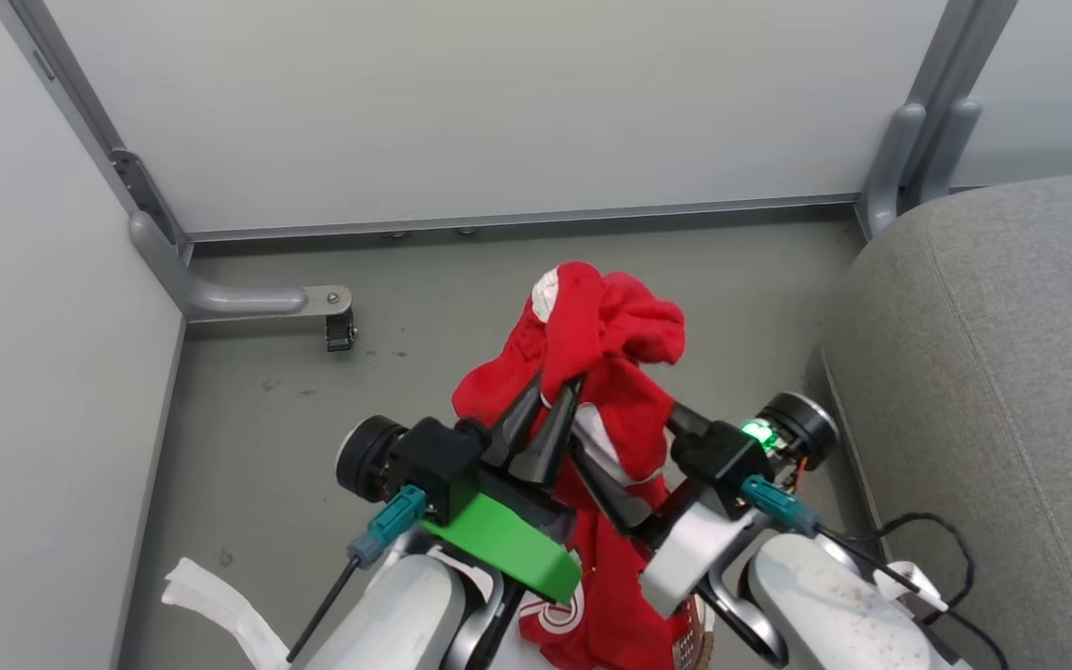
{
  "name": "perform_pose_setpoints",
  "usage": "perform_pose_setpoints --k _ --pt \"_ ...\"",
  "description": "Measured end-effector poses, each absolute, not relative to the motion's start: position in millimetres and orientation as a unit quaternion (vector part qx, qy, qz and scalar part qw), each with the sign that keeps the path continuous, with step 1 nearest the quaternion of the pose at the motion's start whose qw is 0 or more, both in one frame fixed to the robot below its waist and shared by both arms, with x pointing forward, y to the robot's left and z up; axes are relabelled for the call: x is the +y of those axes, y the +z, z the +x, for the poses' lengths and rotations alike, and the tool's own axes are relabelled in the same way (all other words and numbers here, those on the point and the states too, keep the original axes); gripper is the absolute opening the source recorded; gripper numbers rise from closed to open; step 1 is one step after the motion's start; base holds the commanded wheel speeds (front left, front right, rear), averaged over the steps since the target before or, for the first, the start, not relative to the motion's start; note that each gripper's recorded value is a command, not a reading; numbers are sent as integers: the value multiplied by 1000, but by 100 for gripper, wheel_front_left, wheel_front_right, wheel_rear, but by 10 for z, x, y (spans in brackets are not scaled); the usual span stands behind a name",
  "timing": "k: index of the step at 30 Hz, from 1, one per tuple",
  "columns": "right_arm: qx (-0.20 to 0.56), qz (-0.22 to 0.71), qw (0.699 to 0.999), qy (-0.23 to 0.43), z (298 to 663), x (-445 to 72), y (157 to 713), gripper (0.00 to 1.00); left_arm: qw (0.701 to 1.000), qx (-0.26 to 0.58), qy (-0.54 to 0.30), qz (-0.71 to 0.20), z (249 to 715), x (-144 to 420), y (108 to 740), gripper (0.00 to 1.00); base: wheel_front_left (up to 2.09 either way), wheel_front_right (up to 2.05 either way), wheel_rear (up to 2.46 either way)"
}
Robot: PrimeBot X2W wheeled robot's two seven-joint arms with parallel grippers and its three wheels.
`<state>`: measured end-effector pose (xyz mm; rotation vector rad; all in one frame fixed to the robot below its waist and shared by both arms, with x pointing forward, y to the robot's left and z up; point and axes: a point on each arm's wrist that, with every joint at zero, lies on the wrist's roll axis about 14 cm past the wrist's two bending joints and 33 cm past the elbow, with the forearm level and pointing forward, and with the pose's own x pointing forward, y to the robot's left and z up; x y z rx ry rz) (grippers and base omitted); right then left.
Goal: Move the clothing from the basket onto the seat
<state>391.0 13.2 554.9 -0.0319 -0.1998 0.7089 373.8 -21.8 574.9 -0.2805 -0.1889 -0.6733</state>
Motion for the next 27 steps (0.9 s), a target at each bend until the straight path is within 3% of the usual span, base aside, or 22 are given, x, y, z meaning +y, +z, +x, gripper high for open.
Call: perform_pose_setpoints --k 1,2,8,10,17,27 --pt "-90 -11 932 352 3905 179 5512 45 929 -90 -330 -139 3724 -226 5743 0 0 0 0" --pt "-85 -7 931 355 3902 212 5490 0 929 -89 -331 -141 3717 -231 5741 0 0 0 0" --pt "-70 20 932 354 3934 250 5452 0 931 -89 -326 -139 3729 -218 5742 0 0 0 0" --pt "-68 28 936 345 3934 204 5452 0 933 -92 -322 -132 3750 -209 5744 100 0 0 0" --pt "-59 60 959 272 3873 -272 5372 0 932 -80 -335 -116 3753 -339 5636 100 0 0 0" --pt "-67 68 988 125 3684 -1294 5349 0 902 -52 -412 -116 3672 -863 5462 100 0 0 0"
